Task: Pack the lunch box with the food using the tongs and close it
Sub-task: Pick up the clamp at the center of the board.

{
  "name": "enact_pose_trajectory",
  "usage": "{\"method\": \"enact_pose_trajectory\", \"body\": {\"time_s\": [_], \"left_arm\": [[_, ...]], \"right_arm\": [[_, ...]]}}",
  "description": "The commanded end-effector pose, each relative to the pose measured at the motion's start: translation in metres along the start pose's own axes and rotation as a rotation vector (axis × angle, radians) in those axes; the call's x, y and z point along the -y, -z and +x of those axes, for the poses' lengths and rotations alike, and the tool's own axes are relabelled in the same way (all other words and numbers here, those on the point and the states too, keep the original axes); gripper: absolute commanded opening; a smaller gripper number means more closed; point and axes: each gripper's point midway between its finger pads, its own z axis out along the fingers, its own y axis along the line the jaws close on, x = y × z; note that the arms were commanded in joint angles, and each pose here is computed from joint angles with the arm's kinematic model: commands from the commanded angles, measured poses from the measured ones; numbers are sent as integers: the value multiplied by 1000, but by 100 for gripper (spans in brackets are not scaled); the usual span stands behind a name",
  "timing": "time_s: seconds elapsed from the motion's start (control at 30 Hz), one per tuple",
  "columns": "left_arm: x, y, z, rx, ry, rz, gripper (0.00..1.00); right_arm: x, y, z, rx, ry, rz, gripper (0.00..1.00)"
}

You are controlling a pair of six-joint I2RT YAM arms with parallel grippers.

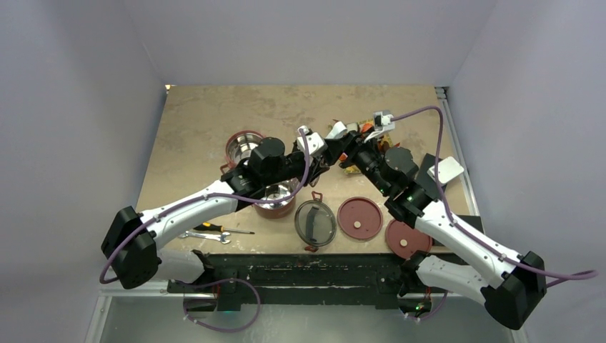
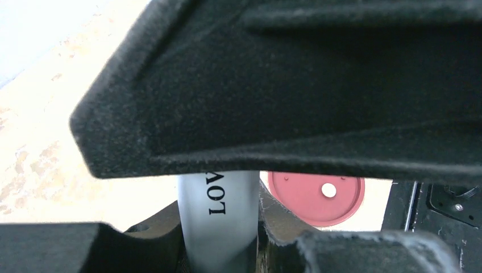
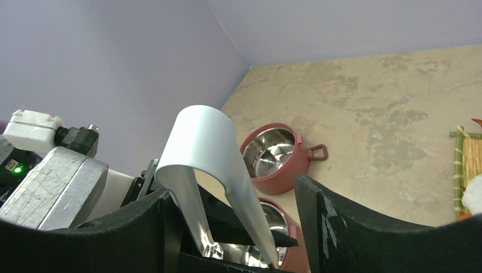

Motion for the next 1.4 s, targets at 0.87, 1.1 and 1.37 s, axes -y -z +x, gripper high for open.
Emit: {"method": "enact_pose_trajectory", "body": {"time_s": [0.87, 1.1, 1.37], "left_arm": [[-15, 1, -10, -22, -8, -92, 44], [9, 12, -30, 30, -12, 29, 93], [-11, 44, -51, 67, -7, -76, 99]], "right_arm": [[20, -20, -16, 71, 30, 132, 26], [43, -19, -44, 179, 80, 281, 25], [67, -27, -81, 391, 40, 436, 25]]}}
